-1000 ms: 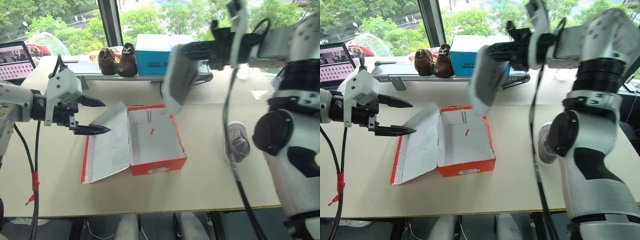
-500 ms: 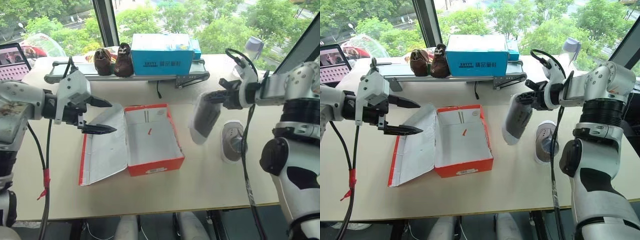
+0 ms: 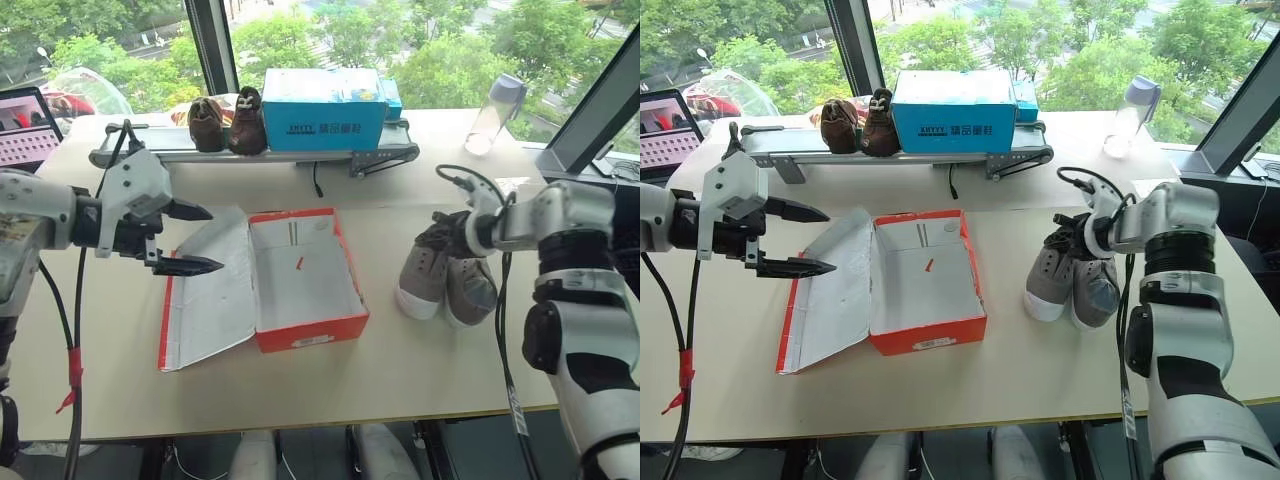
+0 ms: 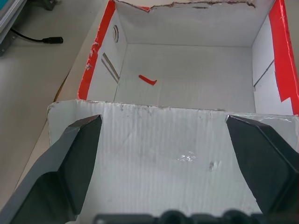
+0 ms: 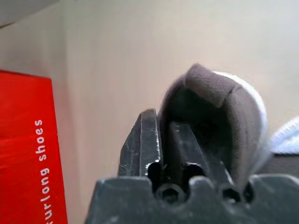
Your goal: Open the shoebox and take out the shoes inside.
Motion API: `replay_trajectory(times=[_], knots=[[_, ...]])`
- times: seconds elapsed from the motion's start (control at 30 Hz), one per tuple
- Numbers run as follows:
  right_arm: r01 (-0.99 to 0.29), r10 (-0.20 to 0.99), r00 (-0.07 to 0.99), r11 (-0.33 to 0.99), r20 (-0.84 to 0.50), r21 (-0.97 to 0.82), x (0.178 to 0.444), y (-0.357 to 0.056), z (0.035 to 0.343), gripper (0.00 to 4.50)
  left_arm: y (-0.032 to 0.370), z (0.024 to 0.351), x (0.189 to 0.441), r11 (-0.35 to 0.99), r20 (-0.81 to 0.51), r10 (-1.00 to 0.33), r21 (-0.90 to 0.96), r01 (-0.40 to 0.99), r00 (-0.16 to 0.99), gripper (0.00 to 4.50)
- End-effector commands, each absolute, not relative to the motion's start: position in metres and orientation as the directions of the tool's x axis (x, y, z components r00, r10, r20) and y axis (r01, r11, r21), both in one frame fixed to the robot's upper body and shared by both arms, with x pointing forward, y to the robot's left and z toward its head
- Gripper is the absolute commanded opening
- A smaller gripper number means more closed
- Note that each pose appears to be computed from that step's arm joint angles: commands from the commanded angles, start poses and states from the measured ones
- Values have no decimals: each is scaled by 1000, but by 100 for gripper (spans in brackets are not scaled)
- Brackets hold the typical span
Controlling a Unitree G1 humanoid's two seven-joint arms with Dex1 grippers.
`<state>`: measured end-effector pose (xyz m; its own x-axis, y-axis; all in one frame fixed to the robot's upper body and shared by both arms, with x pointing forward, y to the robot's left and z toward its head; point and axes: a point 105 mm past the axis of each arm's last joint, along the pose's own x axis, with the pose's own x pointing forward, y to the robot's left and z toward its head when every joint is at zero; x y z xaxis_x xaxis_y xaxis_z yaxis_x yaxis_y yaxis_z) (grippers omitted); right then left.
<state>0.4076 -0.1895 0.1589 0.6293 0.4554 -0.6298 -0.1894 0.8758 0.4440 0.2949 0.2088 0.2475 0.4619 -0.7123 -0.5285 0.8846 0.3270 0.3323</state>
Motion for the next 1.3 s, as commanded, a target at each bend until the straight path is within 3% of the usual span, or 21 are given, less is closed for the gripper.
replay_trajectory(times=[0.03,0.27,0.33,0.4,0.5,0.57,0.67,0.77,0.83,0.9,0.97,1.07,1.2,1.3], knots=[[-282,503,658,855,-561,436,416,-174,186,223,212,262,287,336,-506,-706,377,863,495,450],[-375,519,715,850,-468,370,410,-174,243,446,207,260,280,422,-343,-776,343,840,530,450],[-410,520,746,851,-416,329,405,-177,266,446,211,261,281,487,-252,-782,324,811,570,450],[-459,525,793,849,-309,263,404,-181,288,446,218,272,286,595,-69,-770,279,754,634,450],[-398,388,915,913,-114,-88,407,-205,305,446,238,277,290,741,188,-671,125,660,717,450],[-270,265,963,945,-51,-182,407,-225,301,446,252,262,297,864,277,-490,29,503,826,450],[-183,193,981,957,25,-226,403,-247,292,446,259,249,297,942,336,-292,-58,330,895,450],[-135,153,968,985,200,-104,383,-256,282,446,256,237,294,986,341,-116,-75,150,933,450],[-119,133,952,991,277,-67,363,-253,270,446,254,232,286,997,341,-60,-22,72,938,450],[-150,185,938,979,292,-139,338,-237,255,446,260,221,274,1000,307,-28,20,23,951,450],[-188,230,931,968,284,-165,305,-220,229,446,258,205,258,996,263,-5,82,-17,965,450],[-201,235,942,967,241,-159,277,-213,201,446,243,189,242,992,228,-1,122,-27,974,450],[-217,243,949,966,199,-142,256,-205,181,446,241,173,227,988,206,30,143,-60,978,450],[-186,206,965,974,162,-128,247,-205,166,446,252,156,213,981,174,130,120,-152,976,450]])
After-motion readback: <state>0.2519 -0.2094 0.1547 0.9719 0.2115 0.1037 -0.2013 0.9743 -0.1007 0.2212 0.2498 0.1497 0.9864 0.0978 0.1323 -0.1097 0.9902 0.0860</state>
